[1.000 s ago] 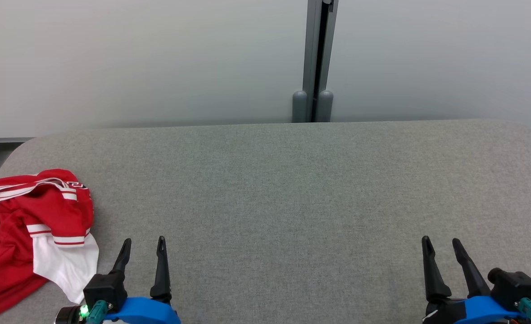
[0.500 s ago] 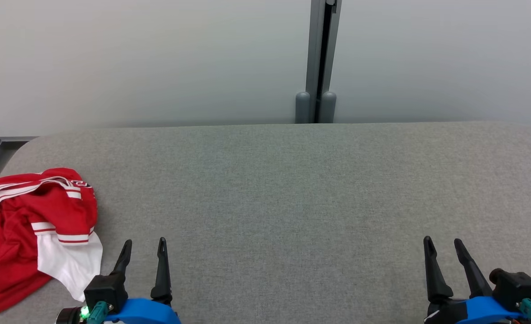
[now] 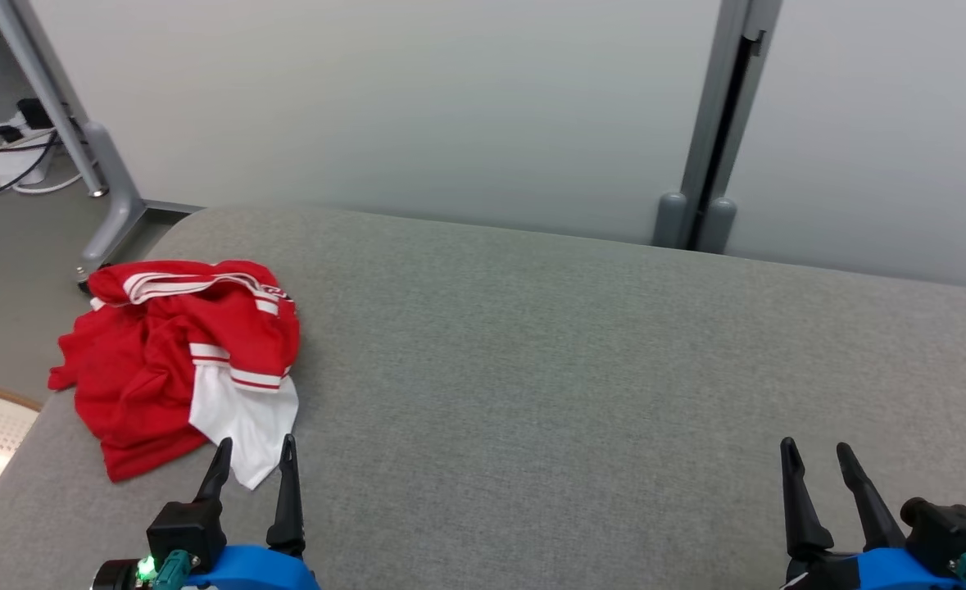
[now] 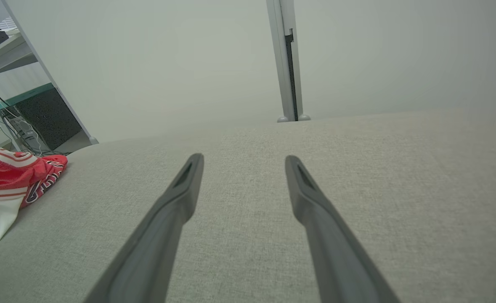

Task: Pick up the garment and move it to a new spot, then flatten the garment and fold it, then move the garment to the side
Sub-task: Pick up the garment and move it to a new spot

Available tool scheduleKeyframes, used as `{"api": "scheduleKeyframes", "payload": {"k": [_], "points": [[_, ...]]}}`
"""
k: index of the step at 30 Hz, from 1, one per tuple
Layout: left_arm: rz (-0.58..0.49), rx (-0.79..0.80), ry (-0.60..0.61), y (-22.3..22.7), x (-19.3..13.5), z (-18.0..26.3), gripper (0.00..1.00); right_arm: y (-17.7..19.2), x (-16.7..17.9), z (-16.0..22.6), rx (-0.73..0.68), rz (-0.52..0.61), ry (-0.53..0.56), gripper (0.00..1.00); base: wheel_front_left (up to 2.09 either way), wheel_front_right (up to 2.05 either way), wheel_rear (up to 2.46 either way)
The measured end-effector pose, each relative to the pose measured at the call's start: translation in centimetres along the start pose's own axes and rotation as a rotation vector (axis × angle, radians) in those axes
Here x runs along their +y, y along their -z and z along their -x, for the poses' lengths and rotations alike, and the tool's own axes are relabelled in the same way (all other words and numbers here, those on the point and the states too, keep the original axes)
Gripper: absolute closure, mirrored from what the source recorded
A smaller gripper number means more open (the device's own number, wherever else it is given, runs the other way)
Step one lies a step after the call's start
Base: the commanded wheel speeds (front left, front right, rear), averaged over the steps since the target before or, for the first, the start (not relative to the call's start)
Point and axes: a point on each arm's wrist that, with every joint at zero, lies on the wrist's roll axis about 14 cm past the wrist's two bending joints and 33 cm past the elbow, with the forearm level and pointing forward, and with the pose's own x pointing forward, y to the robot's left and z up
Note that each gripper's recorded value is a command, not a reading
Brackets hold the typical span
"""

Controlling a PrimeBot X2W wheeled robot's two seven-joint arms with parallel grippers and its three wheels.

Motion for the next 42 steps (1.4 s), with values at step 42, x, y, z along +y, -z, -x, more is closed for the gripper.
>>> {"api": "scheduleKeyframes", "payload": {"k": [42], "points": [[-0.042, 0.011, -0.114, -10.3, 7.8, -5.3, 0.0, 4.6, 6.3, -5.7, 0.12, 0.0, -0.198, 0.0, 0.0, 0.0, 0.0]]}}
